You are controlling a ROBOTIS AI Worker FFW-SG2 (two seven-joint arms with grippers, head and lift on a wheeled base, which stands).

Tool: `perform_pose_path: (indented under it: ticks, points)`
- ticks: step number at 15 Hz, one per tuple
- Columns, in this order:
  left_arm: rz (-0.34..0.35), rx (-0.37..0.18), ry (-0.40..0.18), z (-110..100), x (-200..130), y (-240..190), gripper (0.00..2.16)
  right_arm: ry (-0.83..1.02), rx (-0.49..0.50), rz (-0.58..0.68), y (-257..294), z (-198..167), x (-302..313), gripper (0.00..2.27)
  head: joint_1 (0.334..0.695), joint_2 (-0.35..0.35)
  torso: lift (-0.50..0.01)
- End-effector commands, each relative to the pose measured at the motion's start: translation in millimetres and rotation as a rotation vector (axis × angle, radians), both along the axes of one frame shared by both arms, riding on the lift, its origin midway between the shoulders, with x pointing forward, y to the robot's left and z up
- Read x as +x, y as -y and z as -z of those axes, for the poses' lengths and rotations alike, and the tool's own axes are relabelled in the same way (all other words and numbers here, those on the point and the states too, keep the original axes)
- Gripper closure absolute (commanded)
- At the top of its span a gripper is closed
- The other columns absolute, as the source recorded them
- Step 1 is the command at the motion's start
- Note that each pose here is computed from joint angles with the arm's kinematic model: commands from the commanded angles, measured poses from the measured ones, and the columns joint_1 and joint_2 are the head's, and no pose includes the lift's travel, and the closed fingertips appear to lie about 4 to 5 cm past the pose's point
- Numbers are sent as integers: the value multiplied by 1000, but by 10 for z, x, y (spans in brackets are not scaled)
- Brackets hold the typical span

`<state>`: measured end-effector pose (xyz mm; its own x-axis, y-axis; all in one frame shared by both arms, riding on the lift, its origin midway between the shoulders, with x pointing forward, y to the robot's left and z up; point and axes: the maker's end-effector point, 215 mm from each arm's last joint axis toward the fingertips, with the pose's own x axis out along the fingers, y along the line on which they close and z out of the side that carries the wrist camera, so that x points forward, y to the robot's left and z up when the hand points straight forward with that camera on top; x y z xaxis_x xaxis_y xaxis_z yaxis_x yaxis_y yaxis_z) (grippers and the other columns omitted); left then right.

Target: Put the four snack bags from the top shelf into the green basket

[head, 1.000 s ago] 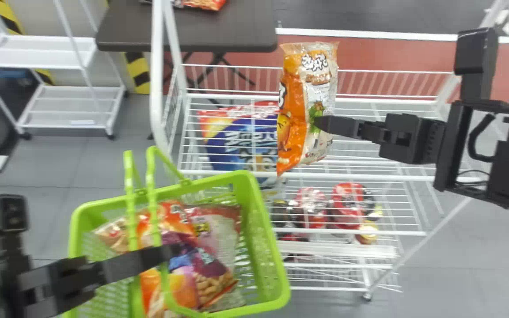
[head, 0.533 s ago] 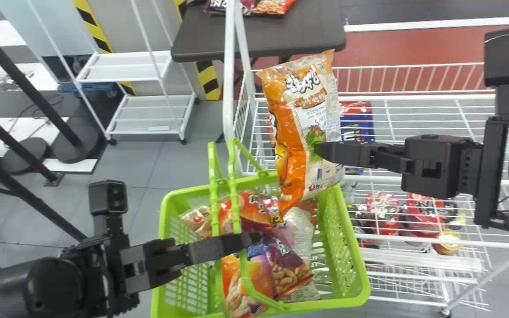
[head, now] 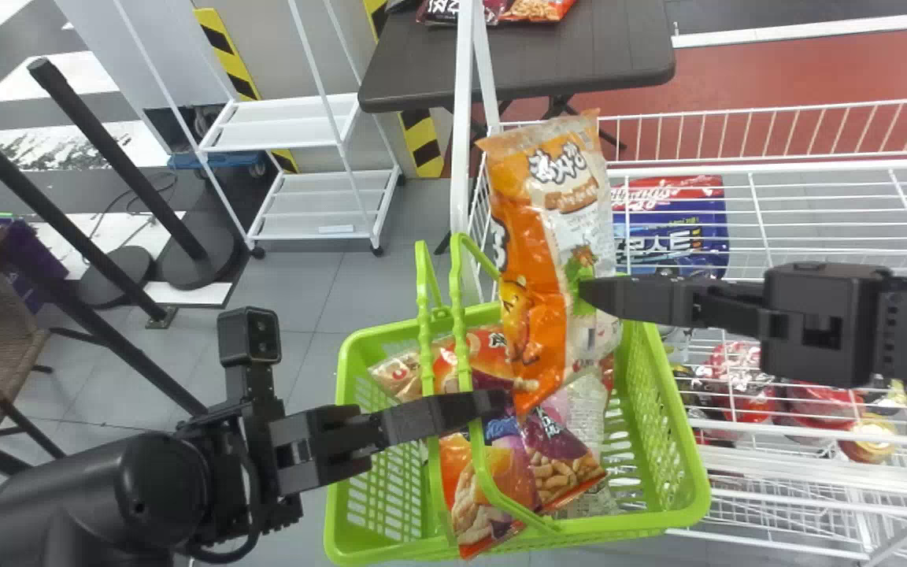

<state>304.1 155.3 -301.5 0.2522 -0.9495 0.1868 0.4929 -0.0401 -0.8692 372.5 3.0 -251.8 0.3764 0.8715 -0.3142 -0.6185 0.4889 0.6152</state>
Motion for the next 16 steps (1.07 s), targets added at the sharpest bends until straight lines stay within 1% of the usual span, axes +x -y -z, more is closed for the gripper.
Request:
perform_pose_path:
  ticks: [1, 4, 5, 6, 7, 8, 9, 10, 12, 14, 16]
  points:
    - [-4, -20, 10, -62, 0, -41, 2148, -29, -1, 2, 27, 98, -36, 2250, 695, 266, 0]
    - [-2, -49, 22, -161, 8, -57, 2148, -52, 19, 0, 62, 127, -55, 2216, 695, 269, 0]
    - [-3, -50, 23, -165, 9, -62, 2148, -62, 33, -6, 57, 126, -57, 2044, 695, 268, 0]
    - [-10, -52, 25, -174, 19, -89, 2148, -69, 48, -20, 59, 110, -62, 1733, 695, 268, 0]
    - [-13, -55, 29, -189, 26, -103, 2148, -74, 58, -30, 60, 97, -61, 1636, 695, 270, 0]
    - [-16, -56, 30, -193, 27, -114, 2148, -79, 70, -36, 56, 80, -48, 1285, 695, 271, 0]
    - [-18, -58, 28, -200, 28, -128, 2148, -74, 68, -36, 61, 64, -27, 194, 695, 273, 0]
    - [-20, -59, 32, -205, 30, -133, 2148, -72, 67, -35, 84, 59, -19, -2, 695, 275, 0]
    - [-22, -59, 32, -207, 41, -141, 2148, -65, 105, -28, 178, -55, -8, 33, 695, 273, 0]
    - [-21, -64, 32, -211, 49, -137, 2148, -50, 163, -23, 291, -240, -7, 63, 695, 263, 0]
    - [-21, -68, 29, -205, 44, -138, 2148, -49, 156, 33, 485, -206, 96, 66, 695, 248, 0]
